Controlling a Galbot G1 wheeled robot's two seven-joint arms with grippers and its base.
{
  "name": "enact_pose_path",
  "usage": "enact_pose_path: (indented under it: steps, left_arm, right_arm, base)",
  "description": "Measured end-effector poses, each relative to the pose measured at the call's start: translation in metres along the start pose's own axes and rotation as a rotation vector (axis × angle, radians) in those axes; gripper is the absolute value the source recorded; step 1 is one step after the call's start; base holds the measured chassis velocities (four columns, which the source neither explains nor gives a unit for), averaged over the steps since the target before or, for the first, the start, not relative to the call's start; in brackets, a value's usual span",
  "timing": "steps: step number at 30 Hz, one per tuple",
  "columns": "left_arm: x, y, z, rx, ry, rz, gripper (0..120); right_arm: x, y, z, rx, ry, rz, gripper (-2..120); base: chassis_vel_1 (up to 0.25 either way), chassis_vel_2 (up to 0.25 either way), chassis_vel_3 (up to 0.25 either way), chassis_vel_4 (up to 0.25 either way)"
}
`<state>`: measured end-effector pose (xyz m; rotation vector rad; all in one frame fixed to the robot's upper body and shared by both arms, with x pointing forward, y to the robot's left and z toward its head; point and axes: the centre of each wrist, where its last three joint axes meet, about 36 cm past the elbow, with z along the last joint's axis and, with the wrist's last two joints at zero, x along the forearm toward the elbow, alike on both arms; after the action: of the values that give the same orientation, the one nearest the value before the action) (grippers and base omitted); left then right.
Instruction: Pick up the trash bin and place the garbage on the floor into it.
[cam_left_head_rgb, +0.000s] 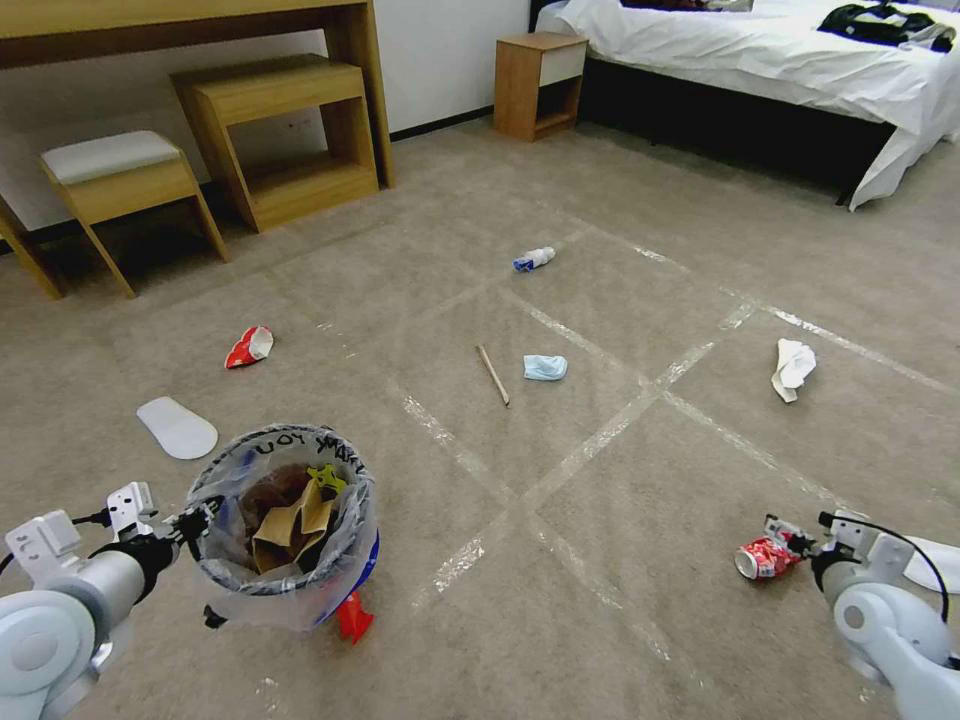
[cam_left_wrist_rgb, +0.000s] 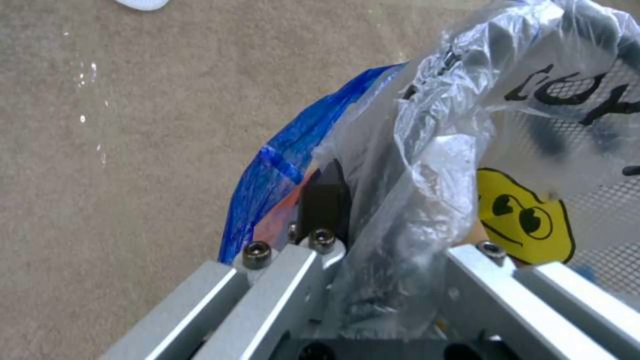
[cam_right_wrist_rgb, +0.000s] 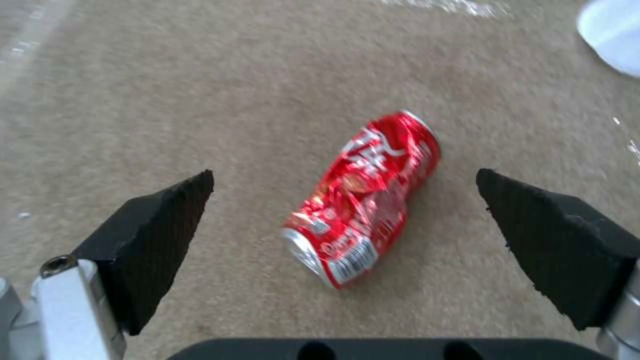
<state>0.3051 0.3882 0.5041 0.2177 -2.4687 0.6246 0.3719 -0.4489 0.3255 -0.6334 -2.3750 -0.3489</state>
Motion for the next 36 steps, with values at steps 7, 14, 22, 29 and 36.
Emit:
enact_pose_path:
  steps: [7, 14, 22, 29, 36]
  left_arm:
    - [0.000, -0.001, 0.003, -0.003, 0.005, -0.003, 0]
    - [0.001, -0.004, 0.005, -0.008, 0.008, -0.001, 0]
    - [0.001, -0.003, 0.007, -0.009, 0.011, -0.005, 0]
    - [0.000, -0.004, 0.008, -0.010, 0.014, -0.006, 0]
    - [-0.002, -0.003, 0.009, -0.009, 0.019, -0.008, 0]
  right_arm:
    - [-0.007, 0.001, 0.008, -0.037, 0.018, 0.050, 100]
    - [-0.013, 0.004, 0.012, -0.072, 0.021, 0.066, 100]
    - [-0.018, 0.013, 0.018, -0.103, 0.033, 0.051, 100]
    - [-0.020, 0.023, 0.016, -0.112, 0.036, 0.034, 100]
    - [-0.024, 0.024, 0.015, -0.109, 0.035, 0.040, 100]
  base:
    - [0.000, 0.000, 0.000, 0.000]
    - [0.000, 0.000, 0.000, 0.000]
    - [0.000, 0.000, 0.000, 0.000]
    - [0.000, 0.000, 0.000, 0.000]
    - [0.000, 0.000, 0.000, 0.000]
